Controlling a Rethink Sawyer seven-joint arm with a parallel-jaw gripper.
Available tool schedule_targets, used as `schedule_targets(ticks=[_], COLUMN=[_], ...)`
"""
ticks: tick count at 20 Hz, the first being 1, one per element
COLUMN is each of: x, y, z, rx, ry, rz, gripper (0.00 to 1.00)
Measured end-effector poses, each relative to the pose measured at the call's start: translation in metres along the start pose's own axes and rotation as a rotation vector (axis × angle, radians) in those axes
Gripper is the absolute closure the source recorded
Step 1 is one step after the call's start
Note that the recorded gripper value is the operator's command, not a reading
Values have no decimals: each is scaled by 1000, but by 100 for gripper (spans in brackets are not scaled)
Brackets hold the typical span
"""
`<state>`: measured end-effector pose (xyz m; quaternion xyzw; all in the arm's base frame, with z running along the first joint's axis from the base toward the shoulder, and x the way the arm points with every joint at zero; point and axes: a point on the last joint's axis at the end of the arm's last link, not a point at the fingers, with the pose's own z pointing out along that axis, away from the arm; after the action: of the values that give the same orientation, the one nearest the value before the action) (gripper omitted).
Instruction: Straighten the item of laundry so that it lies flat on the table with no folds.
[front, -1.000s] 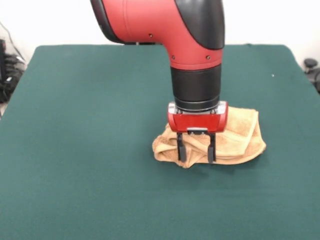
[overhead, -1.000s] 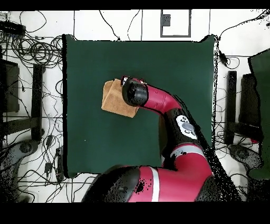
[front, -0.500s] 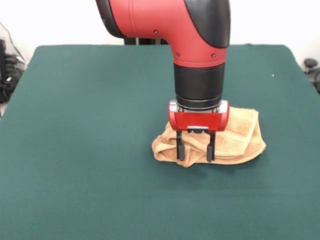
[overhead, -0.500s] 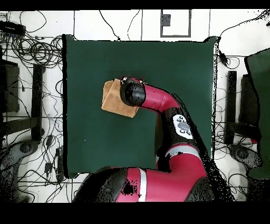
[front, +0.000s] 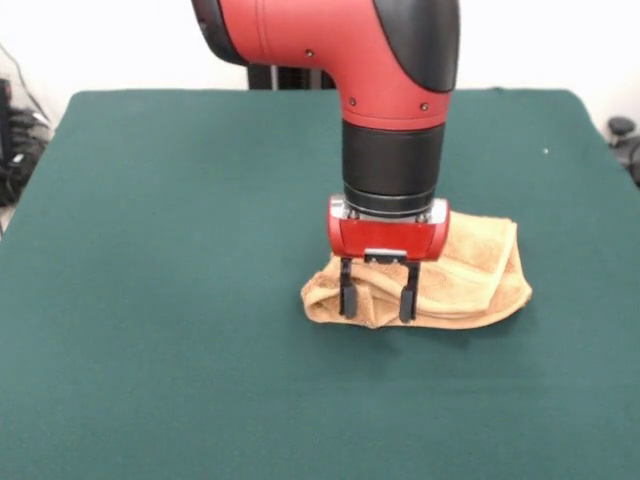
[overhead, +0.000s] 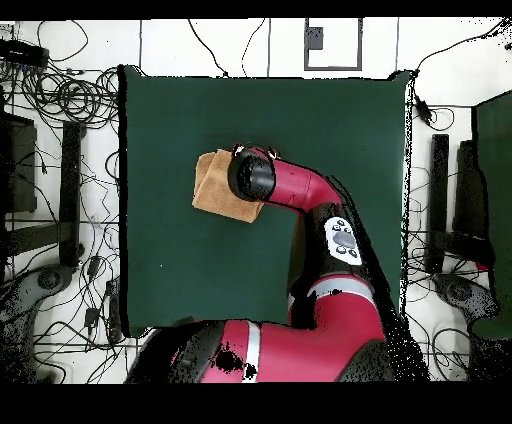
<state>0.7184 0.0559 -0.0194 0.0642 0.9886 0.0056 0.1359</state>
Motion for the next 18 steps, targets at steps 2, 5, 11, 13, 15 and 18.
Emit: schedule_targets(ticks=[2, 5, 11, 13, 15, 18], x=[-1, -2, -7, -8, -9, -11], y=[0, 0, -3, -4, -6, -7], z=[-1, -4, -8, -9, -10, -10], rx=[12, 27, 47, 52, 57, 61], ry=[0, 0, 1, 1, 1, 0], rz=[-10, -23, -35, -37, -39, -41], gripper=[0, 0, 0, 0, 0, 0])
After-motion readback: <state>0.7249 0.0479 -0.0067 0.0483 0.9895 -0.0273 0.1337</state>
